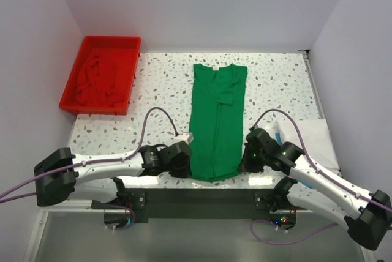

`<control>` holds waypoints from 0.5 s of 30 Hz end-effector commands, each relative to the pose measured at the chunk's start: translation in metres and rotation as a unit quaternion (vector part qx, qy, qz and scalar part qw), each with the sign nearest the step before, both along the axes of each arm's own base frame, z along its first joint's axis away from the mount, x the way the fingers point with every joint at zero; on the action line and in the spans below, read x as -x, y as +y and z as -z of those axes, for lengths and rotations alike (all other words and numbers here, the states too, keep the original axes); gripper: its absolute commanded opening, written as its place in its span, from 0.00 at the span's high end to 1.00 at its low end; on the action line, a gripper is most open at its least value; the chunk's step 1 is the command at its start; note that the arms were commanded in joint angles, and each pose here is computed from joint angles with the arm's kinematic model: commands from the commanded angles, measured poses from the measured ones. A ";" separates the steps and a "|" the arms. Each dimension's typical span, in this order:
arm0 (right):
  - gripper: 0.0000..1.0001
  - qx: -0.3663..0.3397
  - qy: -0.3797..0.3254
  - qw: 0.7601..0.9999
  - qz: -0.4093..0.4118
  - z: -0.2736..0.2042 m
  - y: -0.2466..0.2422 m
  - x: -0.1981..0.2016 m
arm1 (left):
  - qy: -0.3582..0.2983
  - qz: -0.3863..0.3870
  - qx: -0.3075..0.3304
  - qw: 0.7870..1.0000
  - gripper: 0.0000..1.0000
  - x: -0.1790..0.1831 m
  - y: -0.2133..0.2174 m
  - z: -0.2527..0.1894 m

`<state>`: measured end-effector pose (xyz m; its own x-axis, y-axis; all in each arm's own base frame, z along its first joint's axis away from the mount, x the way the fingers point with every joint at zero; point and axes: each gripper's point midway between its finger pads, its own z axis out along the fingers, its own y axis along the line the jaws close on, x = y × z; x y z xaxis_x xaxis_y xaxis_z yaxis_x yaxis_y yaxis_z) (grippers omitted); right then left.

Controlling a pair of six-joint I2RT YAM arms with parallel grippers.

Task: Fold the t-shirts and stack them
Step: Fold the tshirt

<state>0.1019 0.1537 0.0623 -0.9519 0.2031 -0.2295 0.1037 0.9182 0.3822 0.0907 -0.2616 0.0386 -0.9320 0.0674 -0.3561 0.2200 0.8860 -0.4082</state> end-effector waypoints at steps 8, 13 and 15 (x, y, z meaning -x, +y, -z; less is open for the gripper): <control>1.00 0.071 -0.137 0.988 -0.002 -0.041 0.011 -0.083 | -0.114 -0.056 0.001 0.992 1.00 -0.106 -0.016 -0.058; 1.00 0.087 -0.183 0.979 0.013 -0.055 0.021 -0.118 | -0.143 -0.074 -0.002 0.987 1.00 -0.145 -0.032 -0.068; 1.00 0.110 -0.189 0.976 0.020 -0.051 0.019 -0.129 | -0.151 -0.083 -0.002 0.985 1.00 -0.158 -0.039 -0.068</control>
<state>0.1941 0.1684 0.0935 -0.8639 0.1314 -0.4862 0.0271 0.9761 0.2156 0.2171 -0.2868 0.0874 -0.8412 -0.0502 -0.5383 0.1655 0.9240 -0.3447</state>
